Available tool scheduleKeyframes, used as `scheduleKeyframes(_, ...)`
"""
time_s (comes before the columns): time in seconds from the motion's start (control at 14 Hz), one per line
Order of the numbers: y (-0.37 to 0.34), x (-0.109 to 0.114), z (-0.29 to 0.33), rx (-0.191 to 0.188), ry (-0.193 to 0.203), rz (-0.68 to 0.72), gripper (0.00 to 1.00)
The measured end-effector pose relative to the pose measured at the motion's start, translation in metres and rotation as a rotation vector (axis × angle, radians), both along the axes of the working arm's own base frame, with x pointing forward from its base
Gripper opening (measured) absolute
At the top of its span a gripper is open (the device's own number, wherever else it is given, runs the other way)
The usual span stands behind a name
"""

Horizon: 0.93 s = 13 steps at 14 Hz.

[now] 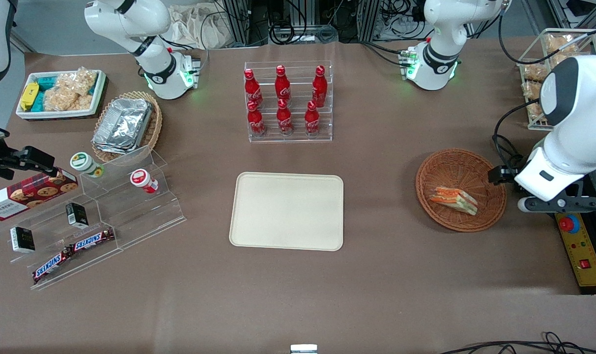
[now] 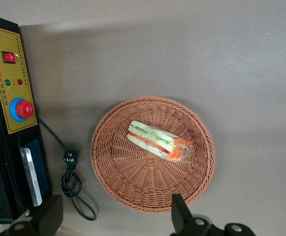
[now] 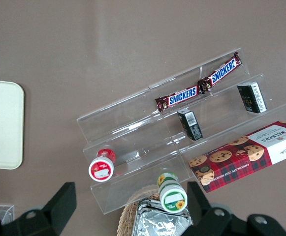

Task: Place sandwich from basket to tray
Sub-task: 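Move the left gripper over the wrapped sandwich in the wicker basket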

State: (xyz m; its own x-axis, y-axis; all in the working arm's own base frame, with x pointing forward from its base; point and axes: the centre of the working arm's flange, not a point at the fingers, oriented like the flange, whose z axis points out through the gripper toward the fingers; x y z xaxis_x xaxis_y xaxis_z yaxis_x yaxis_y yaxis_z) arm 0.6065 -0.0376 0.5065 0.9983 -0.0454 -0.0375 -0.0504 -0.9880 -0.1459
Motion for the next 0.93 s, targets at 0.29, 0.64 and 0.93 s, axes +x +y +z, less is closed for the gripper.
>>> scheduleKeyframes(0.29, -0.005, 0.0, -0.002, -0.045, -0.006, 0.14, 0.99)
scheduleKeyframes(0.64, 0.003, 0.004, -0.04, -0.035, -0.037, 0.481, 1.0)
scheduleKeyframes(0.93, 0.022, -0.015, -0.141, -0.031, -0.081, 0.837, 1.0)
